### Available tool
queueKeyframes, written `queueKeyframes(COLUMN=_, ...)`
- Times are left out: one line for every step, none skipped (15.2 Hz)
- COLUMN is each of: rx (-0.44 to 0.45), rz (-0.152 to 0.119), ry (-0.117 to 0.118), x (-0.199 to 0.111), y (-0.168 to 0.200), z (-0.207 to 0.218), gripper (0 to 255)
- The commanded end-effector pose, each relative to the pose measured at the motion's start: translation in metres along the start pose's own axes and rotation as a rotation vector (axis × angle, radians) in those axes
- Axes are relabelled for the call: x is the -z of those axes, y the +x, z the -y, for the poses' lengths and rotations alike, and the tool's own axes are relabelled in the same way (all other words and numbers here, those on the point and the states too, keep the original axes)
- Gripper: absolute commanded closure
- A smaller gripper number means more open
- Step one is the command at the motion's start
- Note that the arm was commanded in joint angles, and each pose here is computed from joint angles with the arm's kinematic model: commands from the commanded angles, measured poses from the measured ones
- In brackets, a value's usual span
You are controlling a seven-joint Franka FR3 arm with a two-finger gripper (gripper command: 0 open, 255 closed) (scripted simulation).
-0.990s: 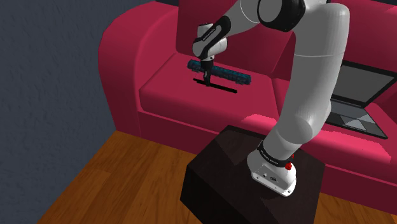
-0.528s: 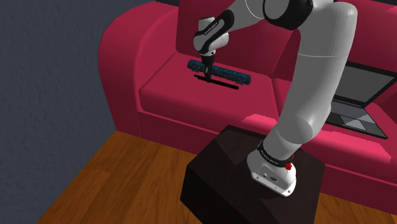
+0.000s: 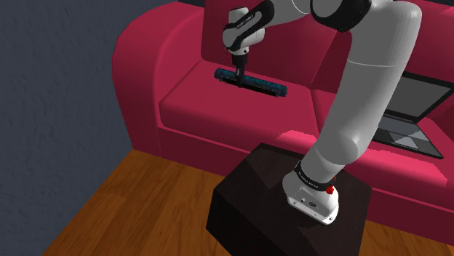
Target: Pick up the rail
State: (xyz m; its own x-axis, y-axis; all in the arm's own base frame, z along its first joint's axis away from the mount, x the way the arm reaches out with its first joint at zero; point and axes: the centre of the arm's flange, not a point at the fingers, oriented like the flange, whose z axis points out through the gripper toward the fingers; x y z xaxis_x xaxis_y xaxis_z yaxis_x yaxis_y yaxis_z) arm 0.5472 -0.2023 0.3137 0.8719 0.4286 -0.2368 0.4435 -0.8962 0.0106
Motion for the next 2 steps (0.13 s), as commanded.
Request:
queueKeyframes(rx=0.000, rz=0.000, ry=0.000, x=0.0058, y=-0.0013, z=0.0004, gripper=255)
queueKeyframes(rx=0.000, rz=0.000, ry=0.000, x=0.0058, y=-0.0013, z=0.0004, gripper=255)
